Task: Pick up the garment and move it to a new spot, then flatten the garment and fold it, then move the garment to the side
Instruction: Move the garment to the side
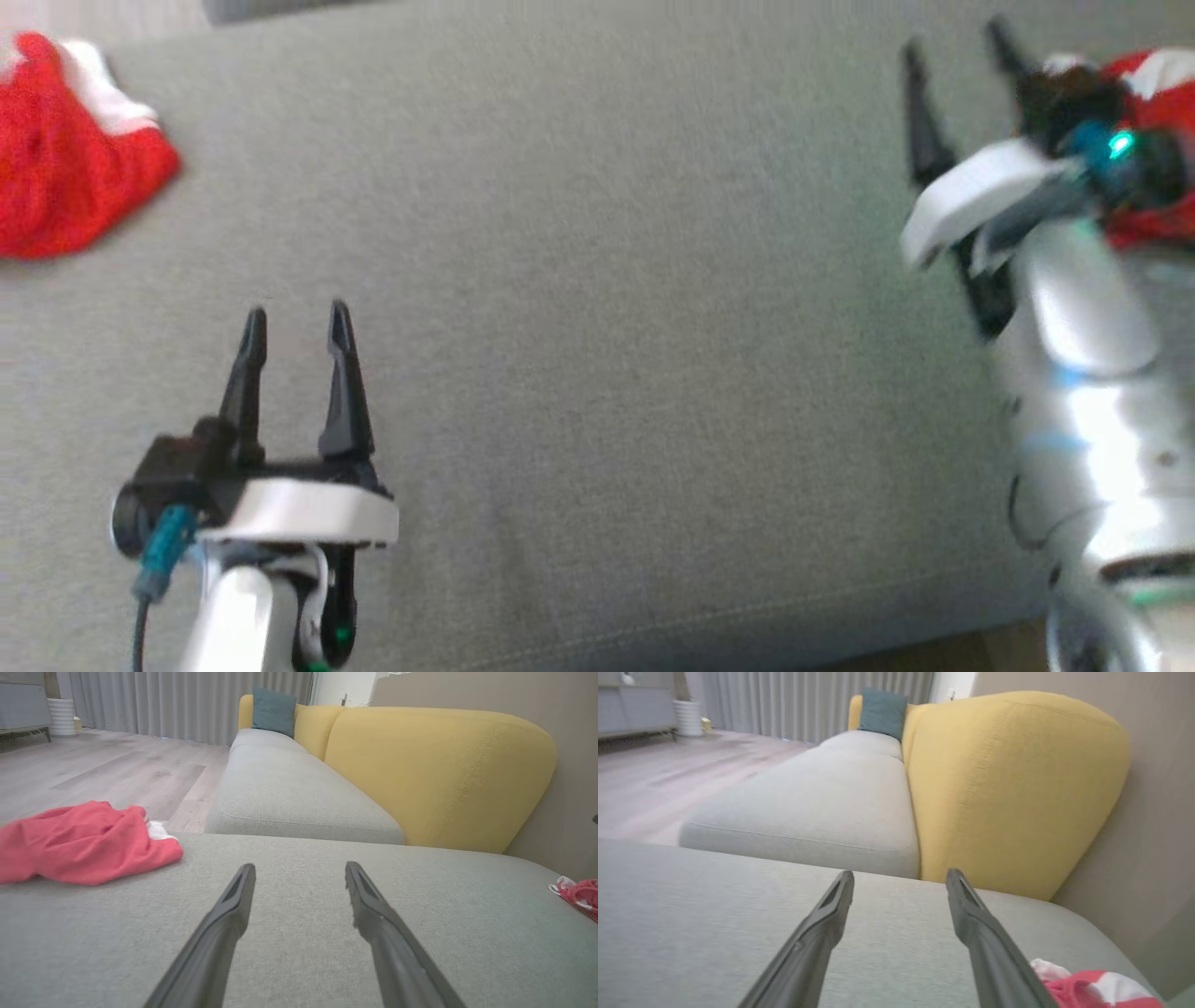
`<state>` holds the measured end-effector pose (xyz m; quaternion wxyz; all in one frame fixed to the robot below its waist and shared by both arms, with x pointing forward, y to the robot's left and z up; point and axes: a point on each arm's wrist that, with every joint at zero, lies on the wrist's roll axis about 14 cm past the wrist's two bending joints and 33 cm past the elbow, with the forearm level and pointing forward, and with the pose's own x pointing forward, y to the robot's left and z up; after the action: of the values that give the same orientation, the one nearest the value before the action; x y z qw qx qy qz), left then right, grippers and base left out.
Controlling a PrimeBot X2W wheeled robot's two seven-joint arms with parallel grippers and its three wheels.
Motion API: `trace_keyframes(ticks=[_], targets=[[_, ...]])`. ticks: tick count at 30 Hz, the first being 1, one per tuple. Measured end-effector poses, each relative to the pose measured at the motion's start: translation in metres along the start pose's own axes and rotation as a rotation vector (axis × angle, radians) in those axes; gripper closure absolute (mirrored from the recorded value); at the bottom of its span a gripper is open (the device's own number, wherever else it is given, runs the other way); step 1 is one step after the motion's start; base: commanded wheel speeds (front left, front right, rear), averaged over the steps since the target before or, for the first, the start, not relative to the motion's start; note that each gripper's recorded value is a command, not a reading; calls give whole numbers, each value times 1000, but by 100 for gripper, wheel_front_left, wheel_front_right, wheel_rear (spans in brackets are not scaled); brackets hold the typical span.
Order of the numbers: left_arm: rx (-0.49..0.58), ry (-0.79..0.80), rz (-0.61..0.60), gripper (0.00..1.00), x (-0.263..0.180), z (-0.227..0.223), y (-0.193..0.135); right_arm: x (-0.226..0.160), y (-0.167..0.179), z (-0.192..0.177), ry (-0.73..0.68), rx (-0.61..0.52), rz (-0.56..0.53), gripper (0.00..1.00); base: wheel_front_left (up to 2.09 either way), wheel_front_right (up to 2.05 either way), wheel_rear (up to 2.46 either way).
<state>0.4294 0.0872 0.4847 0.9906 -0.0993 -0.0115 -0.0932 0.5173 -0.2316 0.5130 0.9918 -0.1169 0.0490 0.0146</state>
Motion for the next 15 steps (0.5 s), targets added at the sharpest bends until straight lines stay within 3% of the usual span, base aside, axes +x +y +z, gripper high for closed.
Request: trace_keyframes(ticks=[6,15], targets=[[28,-6,99,0,-37,12,22,-37,50,6,-72,123,89,0,0,0,0],[53,14,247,0,-91,11,54,-97,85,6,-155,267,137,0,0,0,0]])
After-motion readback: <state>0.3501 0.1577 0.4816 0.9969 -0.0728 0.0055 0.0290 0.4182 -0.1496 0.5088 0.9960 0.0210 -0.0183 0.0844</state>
